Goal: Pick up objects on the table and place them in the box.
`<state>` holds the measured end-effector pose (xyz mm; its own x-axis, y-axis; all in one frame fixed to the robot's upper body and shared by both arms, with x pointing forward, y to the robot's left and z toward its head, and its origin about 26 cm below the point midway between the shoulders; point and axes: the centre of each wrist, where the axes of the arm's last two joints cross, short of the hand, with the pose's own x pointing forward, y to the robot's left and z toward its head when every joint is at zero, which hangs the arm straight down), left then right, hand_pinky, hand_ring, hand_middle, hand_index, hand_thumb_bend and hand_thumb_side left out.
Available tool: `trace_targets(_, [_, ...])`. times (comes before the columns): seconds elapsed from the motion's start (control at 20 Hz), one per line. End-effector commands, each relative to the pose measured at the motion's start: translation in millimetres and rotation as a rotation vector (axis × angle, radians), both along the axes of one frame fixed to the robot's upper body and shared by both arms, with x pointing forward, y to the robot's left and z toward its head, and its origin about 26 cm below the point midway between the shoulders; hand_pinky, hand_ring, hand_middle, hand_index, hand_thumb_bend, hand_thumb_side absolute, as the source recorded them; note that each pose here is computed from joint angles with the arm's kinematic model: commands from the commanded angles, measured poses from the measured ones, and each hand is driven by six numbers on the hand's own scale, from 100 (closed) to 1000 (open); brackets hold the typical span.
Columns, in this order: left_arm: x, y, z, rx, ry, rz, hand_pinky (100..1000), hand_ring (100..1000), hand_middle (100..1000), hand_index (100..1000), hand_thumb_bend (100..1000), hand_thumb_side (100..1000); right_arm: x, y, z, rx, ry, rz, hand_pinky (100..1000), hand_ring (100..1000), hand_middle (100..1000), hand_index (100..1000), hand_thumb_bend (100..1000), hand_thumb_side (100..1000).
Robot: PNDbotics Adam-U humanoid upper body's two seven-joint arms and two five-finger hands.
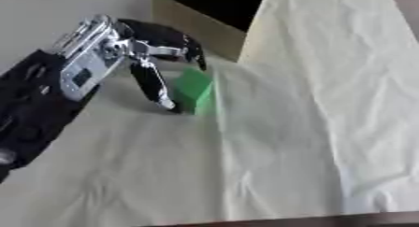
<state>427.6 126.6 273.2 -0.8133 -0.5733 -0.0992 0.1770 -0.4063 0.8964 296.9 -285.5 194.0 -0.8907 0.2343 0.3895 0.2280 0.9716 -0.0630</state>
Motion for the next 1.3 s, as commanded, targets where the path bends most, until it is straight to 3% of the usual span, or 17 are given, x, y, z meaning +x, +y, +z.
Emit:
trace_targets(0.05, [-3.0, -2, 12.8, 0.003, 0.015, 0.009, 754, 838, 840, 867, 520, 356, -2.5, -2, 7.8, -0.001, -0.024, -0.003, 775, 740, 609, 831, 100, 866])
trace_targets(0.25, [-3.3, -4, 13.6, 0.000, 0.024, 0.027, 755, 837, 832, 862, 493, 365, -2.4, -2, 7.7, 0.002, -0.024, 0.000, 775, 739, 608, 830, 100, 868])
trace_targets(0.4, [-0.3, -1, 11.3, -0.022, -0.001, 0.047, 726, 810, 775, 815, 437, 347, -2.5, -2, 6.9, 0.008, -0.021, -0.002, 775, 739, 608, 831, 100, 869])
trace_targets(0.45, [0.6, -1, 10.3, -0.031, -0.011, 0.049, 686, 766, 708, 755, 385, 329, -2.5, -1, 6.8, 0.010, -0.020, -0.003, 775, 739, 608, 831, 100, 870])
trace_targets(0.6, [2.2, -1, 7.6, -0.063, -0.039, 0.047, 629, 711, 648, 694, 290, 289, -2.6, -1, 6.4, 0.014, -0.018, -0.003, 775, 739, 608, 831, 100, 871])
trace_targets(1.0, [4.6, -1, 0.2, -0.083, 0.011, 0.045, 579, 665, 594, 631, 128, 198, -2.8, -2, 5.7, 0.035, -0.013, -0.009, 774, 739, 607, 830, 100, 874])
trace_targets(1.3, [-8.0, 0, 23.5, -0.155, -0.033, 0.031, 558, 649, 592, 627, 100, 160, -3.1, -3, 5.4, 0.037, -0.010, -0.015, 774, 738, 605, 830, 100, 875])
